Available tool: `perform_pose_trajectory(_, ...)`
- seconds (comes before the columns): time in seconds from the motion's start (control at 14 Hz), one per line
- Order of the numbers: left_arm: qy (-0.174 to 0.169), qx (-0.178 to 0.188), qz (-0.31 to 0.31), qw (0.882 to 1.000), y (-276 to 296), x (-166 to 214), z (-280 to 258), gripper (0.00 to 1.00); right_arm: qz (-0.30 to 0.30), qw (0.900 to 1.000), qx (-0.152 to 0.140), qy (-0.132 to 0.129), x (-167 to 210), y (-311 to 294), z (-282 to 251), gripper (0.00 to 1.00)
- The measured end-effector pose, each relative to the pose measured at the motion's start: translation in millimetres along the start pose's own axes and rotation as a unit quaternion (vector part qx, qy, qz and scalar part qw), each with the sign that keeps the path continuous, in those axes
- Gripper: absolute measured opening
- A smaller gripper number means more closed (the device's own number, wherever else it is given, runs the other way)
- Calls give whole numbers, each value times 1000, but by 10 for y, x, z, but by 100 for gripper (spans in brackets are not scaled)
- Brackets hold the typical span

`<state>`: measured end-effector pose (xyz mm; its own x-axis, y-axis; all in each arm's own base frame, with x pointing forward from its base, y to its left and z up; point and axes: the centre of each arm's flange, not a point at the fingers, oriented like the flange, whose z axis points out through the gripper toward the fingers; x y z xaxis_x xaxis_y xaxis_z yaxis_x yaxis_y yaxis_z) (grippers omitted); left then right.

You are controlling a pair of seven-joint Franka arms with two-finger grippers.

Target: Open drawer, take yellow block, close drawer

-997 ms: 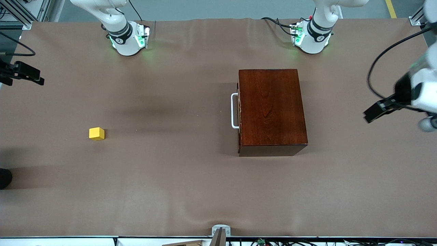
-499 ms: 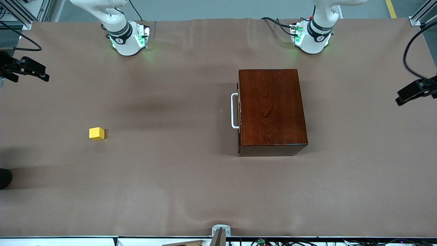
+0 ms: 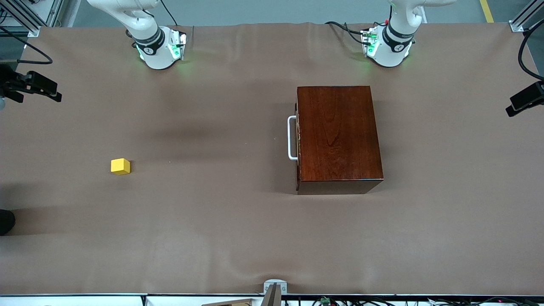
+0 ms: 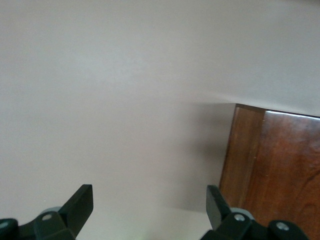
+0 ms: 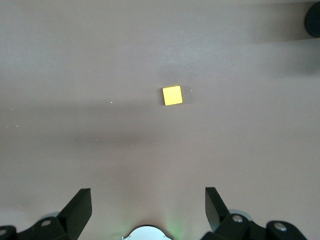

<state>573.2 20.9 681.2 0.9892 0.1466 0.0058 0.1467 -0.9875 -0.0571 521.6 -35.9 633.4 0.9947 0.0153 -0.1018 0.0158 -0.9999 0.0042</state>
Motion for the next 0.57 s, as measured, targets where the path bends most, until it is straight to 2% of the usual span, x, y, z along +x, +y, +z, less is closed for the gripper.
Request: perform_pose_trajectory(0.57,2,2,3,1000,15,-25,-23,100,0,1000,1,-2,-3,-1,7,100)
